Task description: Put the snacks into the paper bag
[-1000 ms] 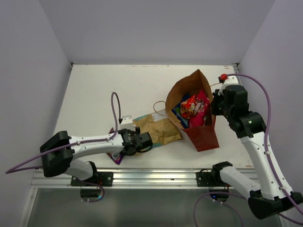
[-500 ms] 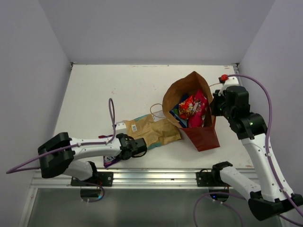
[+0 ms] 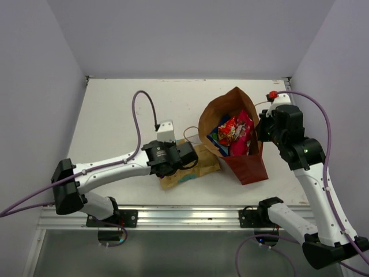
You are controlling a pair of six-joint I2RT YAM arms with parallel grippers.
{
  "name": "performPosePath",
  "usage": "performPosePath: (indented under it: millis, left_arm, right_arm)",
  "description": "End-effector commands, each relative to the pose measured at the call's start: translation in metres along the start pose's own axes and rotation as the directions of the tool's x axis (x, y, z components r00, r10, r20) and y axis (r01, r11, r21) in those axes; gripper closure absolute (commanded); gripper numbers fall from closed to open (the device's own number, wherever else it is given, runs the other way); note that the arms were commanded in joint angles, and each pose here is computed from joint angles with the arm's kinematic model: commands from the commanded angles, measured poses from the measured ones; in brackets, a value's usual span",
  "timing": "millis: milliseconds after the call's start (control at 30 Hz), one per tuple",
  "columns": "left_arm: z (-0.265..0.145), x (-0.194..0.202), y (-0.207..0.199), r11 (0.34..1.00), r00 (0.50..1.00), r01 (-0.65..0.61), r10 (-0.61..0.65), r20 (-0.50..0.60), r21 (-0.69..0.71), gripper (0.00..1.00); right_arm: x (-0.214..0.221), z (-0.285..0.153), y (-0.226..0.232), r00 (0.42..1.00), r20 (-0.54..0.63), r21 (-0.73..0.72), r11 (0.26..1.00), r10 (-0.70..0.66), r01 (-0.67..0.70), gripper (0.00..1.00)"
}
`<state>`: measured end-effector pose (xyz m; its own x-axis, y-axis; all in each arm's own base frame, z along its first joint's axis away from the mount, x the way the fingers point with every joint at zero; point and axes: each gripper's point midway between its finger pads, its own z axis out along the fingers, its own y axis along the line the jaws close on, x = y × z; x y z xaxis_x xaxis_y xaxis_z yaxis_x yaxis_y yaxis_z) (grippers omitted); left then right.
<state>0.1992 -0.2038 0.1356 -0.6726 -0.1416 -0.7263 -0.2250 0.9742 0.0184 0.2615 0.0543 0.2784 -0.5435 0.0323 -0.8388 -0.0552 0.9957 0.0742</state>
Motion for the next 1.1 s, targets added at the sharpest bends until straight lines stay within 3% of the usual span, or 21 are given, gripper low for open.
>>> performPosePath:
  millis: [0, 33, 67, 233, 400, 667, 833, 1067]
  left_arm:
    - [-0.061, -0.11, -0.038, 0.984, 0.97, 0.032, -0.073, 0.232, 0.175, 1.0]
    - [-0.073, -0.126, -0.045, 0.978, 0.964, -0.021, -0.035, 0.264, 0.208, 1.0]
    - [-0.096, -0.154, -0.063, 0.952, 0.951, 0.025, -0.116, 0.287, 0.304, 1.0]
    - [-0.154, -0.219, -0.105, 0.874, 0.91, -0.047, -0.162, 0.38, 0.484, 1.0]
    - [-0.183, -0.242, -0.157, 0.781, 0.895, -0.137, -0.166, 0.415, 0.609, 1.0]
    - [-0.178, -0.228, -0.236, 0.702, 0.911, -0.216, -0.105, 0.399, 0.679, 1.0]
    - [-0.161, -0.209, -0.252, 0.705, 0.93, -0.216, -0.062, 0.363, 0.675, 1.0]
    - [-0.149, -0.178, -0.269, 0.654, 0.947, -0.23, -0.018, 0.32, 0.72, 1.0]
  right_arm:
    - [-0.008, -0.002, -0.001, 1.0, 0.029, 0.002, 1.0, -0.011, 0.011, 1.0]
    - [-0.008, -0.002, -0.001, 1.0, 0.027, 0.004, 1.0, -0.012, 0.012, 1.0]
    - [-0.008, -0.001, -0.001, 1.0, 0.026, 0.002, 1.0, -0.012, 0.012, 1.0]
    - [-0.008, 0.001, -0.001, 1.0, 0.021, 0.009, 1.0, -0.013, 0.013, 1.0]
    - [-0.007, 0.001, -0.002, 1.0, 0.018, 0.013, 1.0, -0.013, 0.013, 1.0]
    - [-0.007, 0.001, -0.003, 1.0, 0.018, 0.019, 1.0, -0.018, 0.018, 1.0]
    - [-0.006, 0.001, -0.005, 1.0, 0.019, 0.025, 0.999, -0.02, 0.019, 1.0]
    - [-0.007, 0.001, -0.005, 1.0, 0.022, 0.027, 0.999, -0.019, 0.019, 1.0]
